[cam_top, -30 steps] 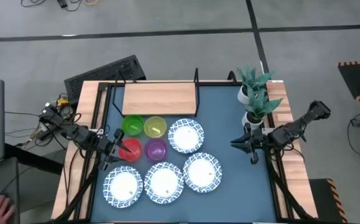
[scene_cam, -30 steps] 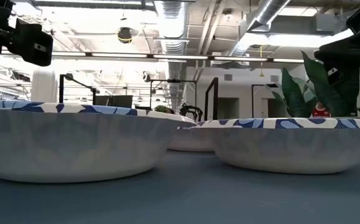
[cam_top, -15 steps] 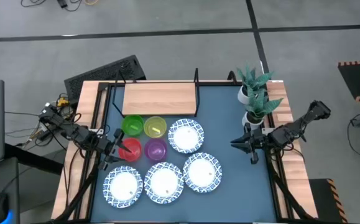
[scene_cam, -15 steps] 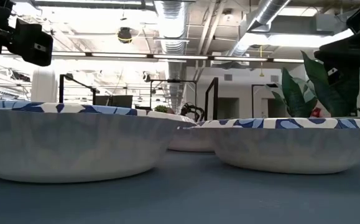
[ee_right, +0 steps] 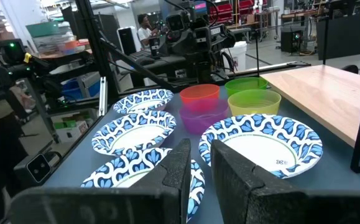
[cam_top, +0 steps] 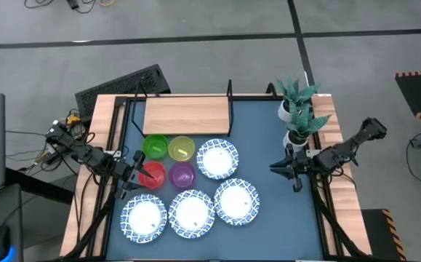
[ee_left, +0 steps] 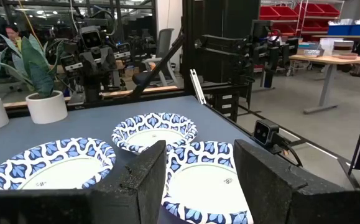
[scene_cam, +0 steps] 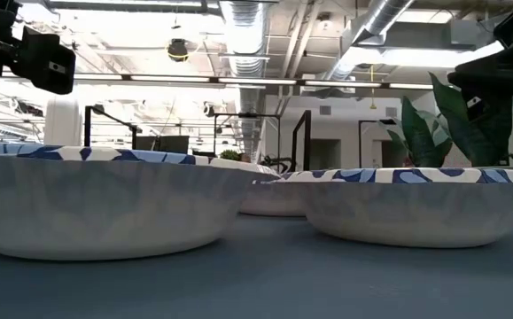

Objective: Place and stack bowls onto a shelf

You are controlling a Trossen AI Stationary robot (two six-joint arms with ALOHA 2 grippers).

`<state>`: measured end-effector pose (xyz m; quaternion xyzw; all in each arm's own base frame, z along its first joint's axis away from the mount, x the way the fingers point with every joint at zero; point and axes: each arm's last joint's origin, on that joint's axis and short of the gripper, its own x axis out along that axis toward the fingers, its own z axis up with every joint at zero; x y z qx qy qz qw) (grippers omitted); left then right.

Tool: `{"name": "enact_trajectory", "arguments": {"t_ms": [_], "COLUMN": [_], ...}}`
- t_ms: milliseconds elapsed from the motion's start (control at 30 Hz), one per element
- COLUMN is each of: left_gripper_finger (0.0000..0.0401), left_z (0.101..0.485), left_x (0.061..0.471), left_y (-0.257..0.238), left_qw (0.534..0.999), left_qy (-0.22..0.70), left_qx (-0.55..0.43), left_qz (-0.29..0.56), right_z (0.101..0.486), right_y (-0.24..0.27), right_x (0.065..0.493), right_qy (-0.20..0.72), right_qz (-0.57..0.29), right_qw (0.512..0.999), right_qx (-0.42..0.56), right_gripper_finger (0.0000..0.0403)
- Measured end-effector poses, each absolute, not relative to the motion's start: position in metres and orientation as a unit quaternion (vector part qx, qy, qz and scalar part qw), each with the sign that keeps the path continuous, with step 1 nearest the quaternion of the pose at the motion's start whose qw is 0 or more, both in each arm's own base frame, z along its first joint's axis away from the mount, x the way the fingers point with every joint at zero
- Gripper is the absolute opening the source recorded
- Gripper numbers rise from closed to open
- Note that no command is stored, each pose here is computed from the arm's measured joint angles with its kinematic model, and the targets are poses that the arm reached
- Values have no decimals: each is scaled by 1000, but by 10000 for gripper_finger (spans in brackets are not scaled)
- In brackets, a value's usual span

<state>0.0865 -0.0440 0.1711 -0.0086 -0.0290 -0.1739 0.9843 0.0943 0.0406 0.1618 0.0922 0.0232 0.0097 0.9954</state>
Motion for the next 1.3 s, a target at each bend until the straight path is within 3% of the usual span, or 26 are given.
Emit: {"name": "enact_trajectory", "arguments": {"t_ms": [567, 700, 933, 1033, 1133, 1300], "left_gripper_finger": [177, 177, 177, 177, 177, 177], "left_z": [172, 181, 196, 194, 191, 189], "left_x": [87, 86, 84, 84, 85, 85], "left_y": [-44, -42, -31, -29, -28, -26], "left_qw": [985, 976, 915, 896, 885, 864], "left_qy": [-35, -61, -141, -141, -138, -144], "left_qx": [-13, -148, -376, -421, -444, -480], "left_qz": [-171, -147, -43, -7, 28, 49], "right_z": [162, 162, 166, 173, 180, 182], "right_y": [41, 41, 40, 40, 38, 37], "right_x": [94, 94, 94, 94, 94, 94], "right_qy": [23, 23, 4, -27, -60, -73], "right_qz": [10, 10, 11, 14, 13, 11], "right_qw": [995, 995, 994, 978, 933, 872], "right_qx": [92, 92, 109, 206, 356, 484], "right_gripper_finger": [88, 88, 88, 88, 88, 88]}}
